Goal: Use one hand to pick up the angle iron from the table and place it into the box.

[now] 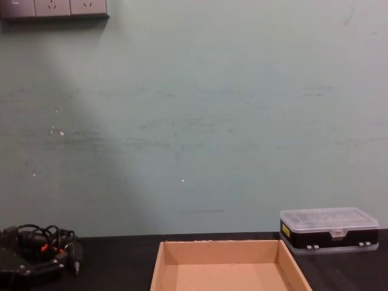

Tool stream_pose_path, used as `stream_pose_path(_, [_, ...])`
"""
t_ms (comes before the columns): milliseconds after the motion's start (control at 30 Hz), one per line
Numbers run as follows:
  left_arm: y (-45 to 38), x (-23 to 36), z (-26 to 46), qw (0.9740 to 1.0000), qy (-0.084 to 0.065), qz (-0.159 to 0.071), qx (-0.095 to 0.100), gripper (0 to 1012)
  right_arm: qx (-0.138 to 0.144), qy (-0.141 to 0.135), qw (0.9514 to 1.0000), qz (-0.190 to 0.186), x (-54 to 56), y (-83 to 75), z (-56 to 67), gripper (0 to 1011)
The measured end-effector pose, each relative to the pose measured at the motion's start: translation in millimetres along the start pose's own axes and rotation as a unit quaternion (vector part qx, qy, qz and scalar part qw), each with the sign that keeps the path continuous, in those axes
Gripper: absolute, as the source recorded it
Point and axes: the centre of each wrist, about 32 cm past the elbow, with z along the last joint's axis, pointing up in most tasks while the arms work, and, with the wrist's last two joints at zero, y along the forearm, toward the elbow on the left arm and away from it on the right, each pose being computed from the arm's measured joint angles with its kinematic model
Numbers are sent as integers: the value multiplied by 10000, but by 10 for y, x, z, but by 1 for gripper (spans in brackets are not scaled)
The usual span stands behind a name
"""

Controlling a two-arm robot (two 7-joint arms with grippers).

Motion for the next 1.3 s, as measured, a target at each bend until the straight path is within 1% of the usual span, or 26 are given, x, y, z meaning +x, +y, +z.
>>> stream_pose_path(67, [0, 0, 0, 10000, 0, 0, 0, 1011, 1, 0, 10000, 0, 0, 0, 0, 539])
stream_pose_path(433, [0, 0, 0, 10000, 0, 0, 0, 1011, 3, 2, 10000, -1, -1, -4, 0, 534])
stream_pose_path(567, [0, 0, 0, 10000, 0, 0, 0, 1011, 138, 12, 9999, -31, -8, -16, 34, 534])
stream_pose_path(633, [0, 0, 0, 10000, 0, 0, 0, 1011, 279, 15, 9996, -76, -9, -23, 93, 534])
stream_pose_path(667, [0, 0, 0, 10000, 0, 0, 0, 1011, 387, 15, 9992, -110, -6, -30, 149, 534])
stream_pose_path(767, [0, 0, 0, 10000, 0, 0, 0, 1011, 542, 14, 9984, -152, 0, -38, 243, 534])
stream_pose_path(800, [0, 0, 0, 10000, 0, 0, 0, 1011, 626, 10, 9979, -172, 6, -40, 307, 534])
stream_pose_path(833, [0, 0, 0, 10000, 0, 0, 0, 1011, 666, 5, 9976, -189, 11, -40, 344, 534])
stream_pose_path(867, [0, 0, 0, 10000, 0, 0, 0, 1011, 729, 0, 9971, -232, 28, -38, 423, 534])
stream_pose_path(1000, [0, 0, 0, 10000, 0, 0, 0, 1011, 787, 17, 9963, -357, 84, -8, 590, 534])
stream_pose_path(1033, [0, 0, 0, 10000, 0, 0, 0, 1011, 805, 31, 9959, -418, 118, 18, 663, 534])
stream_pose_path(1067, [0, 0, 0, 10000, 0, 0, 0, 1011, 813, 40, 9957, -450, 139, 36, 702, 534])
stream_pose_path(1133, [0, 0, 0, 10000, 0, 0, 0, 1011, 791, 20, 9954, -546, 238, 123, 830, 534])
stream_pose_path(1167, [0, 0, 0, 10000, 0, 0, 0, 1011, 791, 20, 9954, -546, 238, 123, 830, 534])
stream_pose_path(1200, [0, 0, 0, 10000, 0, 0, 0, 1011, 758, -14, 9953, -606, 311, 181, 899, 534])
stream_pose_path(1267, [0, 0, 0, 10000, 0, 0, 0, 1011, 723, -49, 9951, -677, 391, 239, 973, 534])
stream_pose_path(1300, [0, 0, 0, 10000, 0, 0, 0, 1011, 685, -68, 9949, -741, 467, 303, 1041, 534])
